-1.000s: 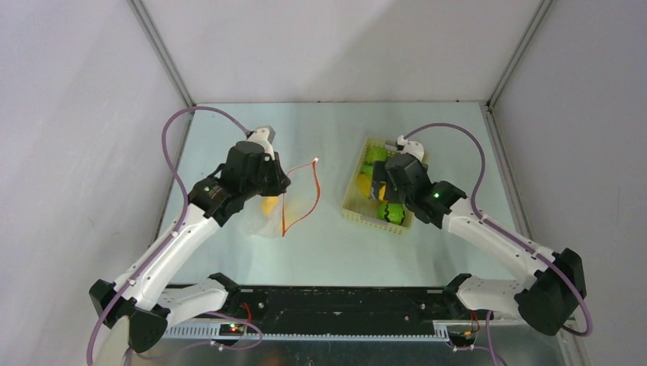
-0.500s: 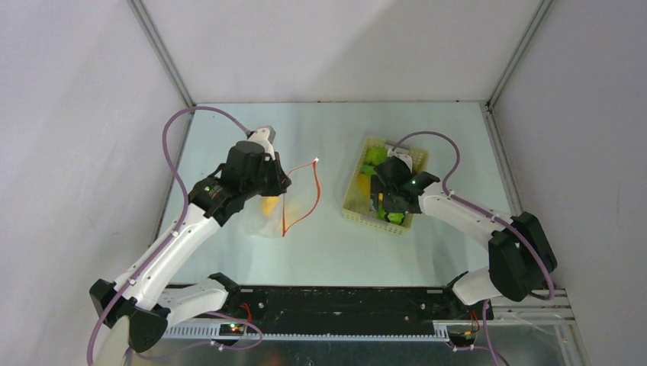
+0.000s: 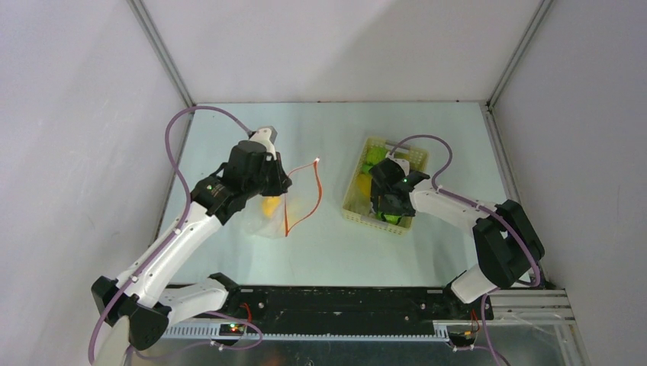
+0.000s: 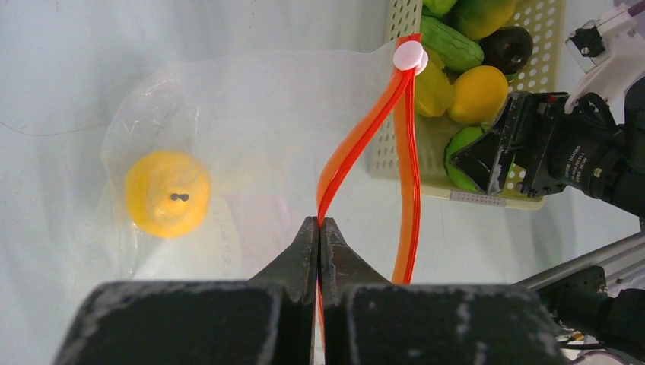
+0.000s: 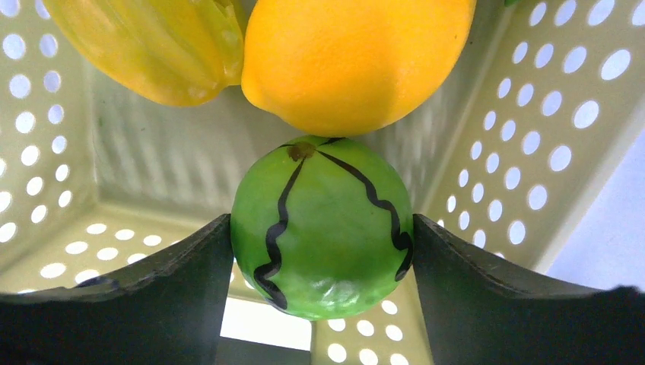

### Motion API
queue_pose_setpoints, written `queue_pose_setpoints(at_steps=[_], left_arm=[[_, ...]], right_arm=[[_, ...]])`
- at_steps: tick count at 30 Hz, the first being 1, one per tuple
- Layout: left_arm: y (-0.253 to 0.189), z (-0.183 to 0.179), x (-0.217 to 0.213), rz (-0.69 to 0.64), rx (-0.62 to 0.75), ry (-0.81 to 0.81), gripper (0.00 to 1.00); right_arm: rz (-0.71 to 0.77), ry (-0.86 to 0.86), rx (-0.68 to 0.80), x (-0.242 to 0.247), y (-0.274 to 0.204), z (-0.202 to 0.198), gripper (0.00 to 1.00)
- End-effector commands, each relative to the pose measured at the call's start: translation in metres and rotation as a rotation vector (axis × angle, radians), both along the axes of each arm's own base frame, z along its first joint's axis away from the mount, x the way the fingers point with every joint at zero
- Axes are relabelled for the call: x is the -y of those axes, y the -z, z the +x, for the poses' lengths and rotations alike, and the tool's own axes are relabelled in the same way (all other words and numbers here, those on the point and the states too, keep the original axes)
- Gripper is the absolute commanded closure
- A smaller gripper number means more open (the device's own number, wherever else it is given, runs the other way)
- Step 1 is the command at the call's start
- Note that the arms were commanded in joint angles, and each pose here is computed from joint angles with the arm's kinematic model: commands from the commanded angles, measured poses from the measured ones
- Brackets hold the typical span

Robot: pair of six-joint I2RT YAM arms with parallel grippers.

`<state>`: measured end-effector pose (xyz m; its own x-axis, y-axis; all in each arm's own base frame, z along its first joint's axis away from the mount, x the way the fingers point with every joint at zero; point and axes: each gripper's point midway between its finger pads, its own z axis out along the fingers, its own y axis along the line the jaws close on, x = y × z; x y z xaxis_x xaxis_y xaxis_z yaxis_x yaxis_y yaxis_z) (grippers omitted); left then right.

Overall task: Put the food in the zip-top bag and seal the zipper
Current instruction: Pick up the fake fruit from the bin, then place the fake fruit in the zipper food storage bag.

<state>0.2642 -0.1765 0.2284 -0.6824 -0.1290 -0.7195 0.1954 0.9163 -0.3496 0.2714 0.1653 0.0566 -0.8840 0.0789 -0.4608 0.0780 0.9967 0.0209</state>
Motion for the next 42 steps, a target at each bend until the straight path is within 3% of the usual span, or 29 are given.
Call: queue_pose_setpoints(at_steps=[1, 4, 7, 14, 16, 19, 22, 27, 35, 42], left_arm=[[-0.002, 0.001, 0.003, -0.001, 0.018, 0.016, 1.00], [-0.002, 0.001, 0.004, -0.005, 0.016, 0.023, 1.00], [-0.002, 0.001, 0.004, -0.003, 0.017, 0.024, 1.00], [-0.002, -0.001, 0.010, -0.025, 0.014, 0.046, 1.00], [-0.001, -0.003, 0.015, -0.041, -0.002, 0.072, 1.00], [0.000, -0.006, 0.020, -0.052, -0.012, 0.095, 1.00], [0.001, -0.007, 0.023, -0.055, -0.015, 0.103, 1.00], [-0.001, -0.010, 0.026, -0.062, -0.009, 0.120, 1.00], [-0.008, -0.019, 0.038, -0.114, 0.009, 0.180, 1.00], [-0.014, -0.022, 0.039, -0.126, 0.026, 0.187, 1.00]], right_arm=[[-0.035, 0.047, 0.021, 0.008, 0.000, 0.004, 0.34], [-0.008, 0.050, 0.092, 0.006, -0.018, 0.011, 0.45], [0.032, 0.044, 0.204, 0.005, -0.052, 0.017, 0.64], [0.081, 0.031, 0.415, 0.010, -0.118, 0.011, 0.66], [0.157, -0.009, 0.509, 0.003, -0.147, 0.006, 0.66], [0.369, -0.155, 0.637, -0.032, -0.191, -0.001, 0.67], [0.623, -0.419, 0.670, -0.080, -0.224, -0.032, 0.66], [0.849, -0.675, 0.741, -0.137, -0.266, -0.060, 0.65], [0.919, -0.851, 0.614, -0.215, -0.240, -0.071, 0.63], [0.792, -0.765, 0.529, -0.225, -0.199, -0.052, 0.57]])
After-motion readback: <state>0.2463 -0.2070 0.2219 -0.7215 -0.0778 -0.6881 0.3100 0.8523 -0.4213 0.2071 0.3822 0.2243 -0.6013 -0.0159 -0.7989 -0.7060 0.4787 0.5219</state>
